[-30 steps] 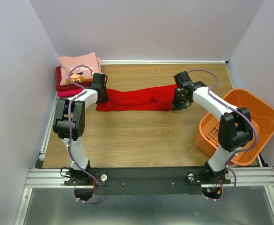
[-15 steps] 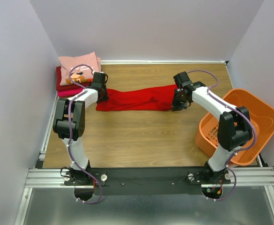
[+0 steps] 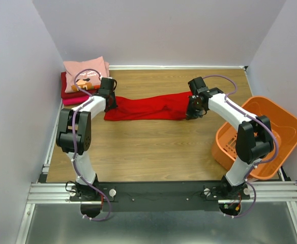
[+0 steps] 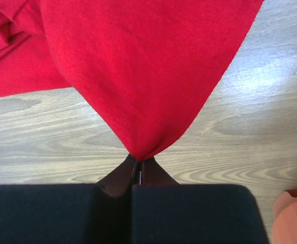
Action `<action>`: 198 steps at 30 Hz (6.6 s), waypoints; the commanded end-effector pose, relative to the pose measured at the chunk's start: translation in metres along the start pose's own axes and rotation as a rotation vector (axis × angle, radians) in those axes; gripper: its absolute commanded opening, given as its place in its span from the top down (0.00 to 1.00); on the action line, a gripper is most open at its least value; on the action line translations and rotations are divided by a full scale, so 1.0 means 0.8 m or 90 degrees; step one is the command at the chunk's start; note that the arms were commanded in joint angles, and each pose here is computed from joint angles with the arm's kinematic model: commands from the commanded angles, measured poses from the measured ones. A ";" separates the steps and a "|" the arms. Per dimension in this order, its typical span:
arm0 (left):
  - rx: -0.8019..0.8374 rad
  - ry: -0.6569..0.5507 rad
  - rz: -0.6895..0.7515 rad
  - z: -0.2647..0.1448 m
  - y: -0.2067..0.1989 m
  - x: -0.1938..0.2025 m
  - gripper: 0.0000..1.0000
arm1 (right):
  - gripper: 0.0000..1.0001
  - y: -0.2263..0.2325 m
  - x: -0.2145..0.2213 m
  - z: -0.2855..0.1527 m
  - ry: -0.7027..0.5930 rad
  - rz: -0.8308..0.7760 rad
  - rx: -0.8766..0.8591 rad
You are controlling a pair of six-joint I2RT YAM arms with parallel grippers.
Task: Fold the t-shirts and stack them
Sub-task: Flatten the tshirt out
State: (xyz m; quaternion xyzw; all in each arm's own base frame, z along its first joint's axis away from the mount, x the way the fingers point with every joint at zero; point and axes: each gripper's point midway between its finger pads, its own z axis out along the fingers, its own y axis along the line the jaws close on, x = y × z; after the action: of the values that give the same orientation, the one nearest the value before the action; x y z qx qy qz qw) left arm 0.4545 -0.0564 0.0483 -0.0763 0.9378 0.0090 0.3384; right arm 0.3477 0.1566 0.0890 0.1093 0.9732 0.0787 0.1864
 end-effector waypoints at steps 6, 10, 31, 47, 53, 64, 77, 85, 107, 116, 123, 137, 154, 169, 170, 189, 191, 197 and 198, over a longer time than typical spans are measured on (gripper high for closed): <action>-0.003 -0.037 -0.013 -0.068 0.018 -0.008 1.00 | 0.99 -0.001 0.003 -0.002 0.013 -0.006 0.013; 0.010 -0.016 -0.009 -0.083 0.021 0.010 1.00 | 0.99 -0.002 0.005 -0.005 0.017 -0.010 0.014; -0.012 -0.013 -0.047 -0.100 0.048 0.027 0.67 | 1.00 -0.008 0.013 -0.007 0.023 -0.008 0.019; -0.017 0.047 -0.057 -0.079 0.051 0.076 0.67 | 0.99 -0.011 0.017 -0.008 0.024 -0.004 0.023; -0.027 0.057 -0.056 -0.076 0.055 0.087 0.67 | 0.99 -0.009 0.015 -0.009 0.024 -0.004 0.018; -0.021 0.056 -0.058 -0.069 0.052 0.089 0.67 | 1.00 -0.009 0.017 -0.009 0.027 -0.004 0.017; -0.008 0.048 -0.052 -0.067 0.046 0.075 0.90 | 0.99 -0.009 0.019 -0.008 0.029 -0.004 0.017; -0.002 0.015 -0.050 -0.089 0.043 0.045 1.00 | 0.99 -0.007 0.015 -0.007 0.028 -0.006 0.015; 0.053 -0.143 -0.111 -0.195 0.059 -0.099 1.00 | 1.00 0.013 -0.086 -0.076 -0.123 -0.010 0.011; 0.098 -0.281 -0.157 -0.277 0.074 -0.184 1.00 | 1.00 0.016 -0.185 -0.153 -0.270 0.004 0.006; 0.144 -0.428 -0.168 -0.367 0.066 -0.266 1.00 | 1.00 0.018 -0.273 -0.267 -0.457 0.020 0.009; 0.209 -0.752 -0.187 -0.618 0.074 -0.328 1.00 | 0.99 -0.009 -0.309 -0.535 -0.816 0.079 -0.041; 0.206 -0.816 -0.177 -0.671 0.083 -0.303 1.00 | 0.99 -0.022 -0.284 -0.597 -0.893 0.076 -0.071; 0.300 -0.636 -0.107 -0.504 0.025 -0.349 1.00 | 0.99 0.025 -0.367 -0.437 -0.784 0.003 -0.002; 0.299 -0.639 -0.107 -0.505 0.025 -0.352 1.00 | 0.99 0.027 -0.368 -0.440 -0.788 0.002 -0.005; 0.226 -0.750 -0.116 -0.630 0.065 -0.284 1.00 | 1.00 0.061 -0.277 -0.582 -0.849 -0.079 -0.259; 0.195 -0.774 -0.126 -0.655 0.079 -0.272 1.00 | 0.99 0.065 -0.259 -0.611 -0.869 -0.119 -0.290; 0.145 -0.826 -0.159 -0.708 0.104 -0.249 1.00 | 0.99 0.066 -0.229 -0.677 -0.919 -0.126 -0.363; 0.138 -0.830 -0.166 -0.711 0.108 -0.247 1.00 | 0.99 0.065 -0.227 -0.683 -0.925 -0.121 -0.368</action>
State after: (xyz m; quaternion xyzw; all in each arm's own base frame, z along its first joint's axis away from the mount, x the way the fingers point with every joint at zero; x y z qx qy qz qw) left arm 0.2471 -0.0019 0.6031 -0.0974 0.5337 -0.1192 0.8315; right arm 0.3394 0.0996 0.6331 0.0118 0.5932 0.1909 0.7820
